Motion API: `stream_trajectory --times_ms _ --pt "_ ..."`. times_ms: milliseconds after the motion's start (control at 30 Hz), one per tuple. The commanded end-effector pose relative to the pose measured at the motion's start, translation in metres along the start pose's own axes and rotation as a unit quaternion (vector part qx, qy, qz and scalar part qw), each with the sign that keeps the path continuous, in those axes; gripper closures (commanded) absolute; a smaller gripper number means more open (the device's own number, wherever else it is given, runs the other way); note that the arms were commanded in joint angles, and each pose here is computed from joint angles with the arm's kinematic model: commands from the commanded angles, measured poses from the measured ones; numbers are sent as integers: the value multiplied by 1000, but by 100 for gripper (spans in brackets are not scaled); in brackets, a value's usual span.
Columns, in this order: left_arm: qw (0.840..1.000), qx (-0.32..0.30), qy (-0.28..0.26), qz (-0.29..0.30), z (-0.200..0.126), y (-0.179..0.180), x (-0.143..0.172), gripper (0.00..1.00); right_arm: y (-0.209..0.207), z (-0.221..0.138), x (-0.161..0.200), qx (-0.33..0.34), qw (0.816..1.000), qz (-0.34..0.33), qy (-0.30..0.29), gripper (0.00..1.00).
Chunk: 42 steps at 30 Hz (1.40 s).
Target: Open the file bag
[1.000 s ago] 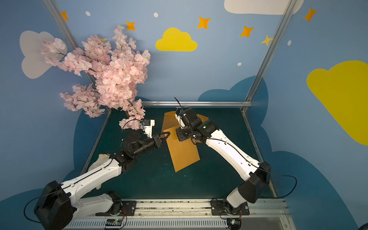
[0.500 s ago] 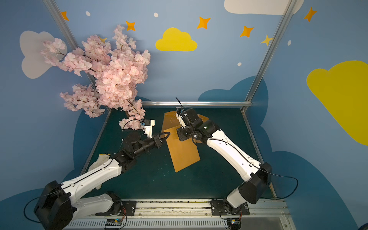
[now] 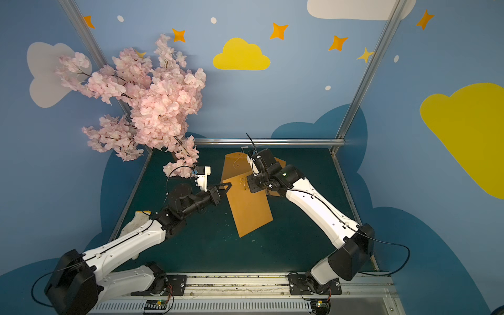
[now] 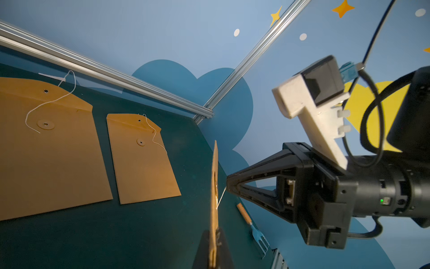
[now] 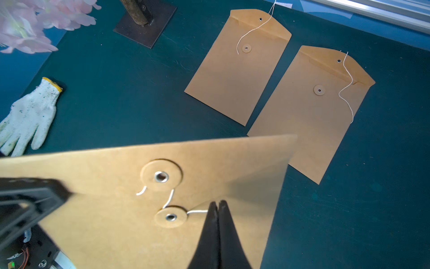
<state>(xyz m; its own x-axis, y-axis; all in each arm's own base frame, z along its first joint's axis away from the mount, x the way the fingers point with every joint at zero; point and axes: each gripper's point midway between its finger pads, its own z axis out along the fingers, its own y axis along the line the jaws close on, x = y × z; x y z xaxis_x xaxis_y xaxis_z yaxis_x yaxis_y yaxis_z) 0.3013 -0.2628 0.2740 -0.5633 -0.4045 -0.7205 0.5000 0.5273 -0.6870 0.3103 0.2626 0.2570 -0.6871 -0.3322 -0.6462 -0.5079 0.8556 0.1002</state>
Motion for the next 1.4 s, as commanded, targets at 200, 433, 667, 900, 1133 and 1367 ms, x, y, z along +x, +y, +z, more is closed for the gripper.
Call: stream_trajectory --times_ms 200,433,667,900,1133,1367 --pt "998 -21 -64 0 -11 6 -36 98 18 -7 27 -67 997 -17 25 100" --pt "998 -28 -59 -5 -2 14 -35 97 62 -19 22 -194 981 -11 13 100" --pt "1000 -8 -21 -7 7 11 -21 97 77 -41 -10 -234 971 -14 -33 100" --pt "999 22 26 -4 9 2 3 97 55 -49 -42 -190 979 -8 -75 100" --pt "1000 19 19 4 -11 -1 6 98 11 -39 -43 -142 988 15 -67 100" --pt "999 -7 -38 13 -31 0 -20 98 -9 -32 -17 -122 991 25 -39 100"
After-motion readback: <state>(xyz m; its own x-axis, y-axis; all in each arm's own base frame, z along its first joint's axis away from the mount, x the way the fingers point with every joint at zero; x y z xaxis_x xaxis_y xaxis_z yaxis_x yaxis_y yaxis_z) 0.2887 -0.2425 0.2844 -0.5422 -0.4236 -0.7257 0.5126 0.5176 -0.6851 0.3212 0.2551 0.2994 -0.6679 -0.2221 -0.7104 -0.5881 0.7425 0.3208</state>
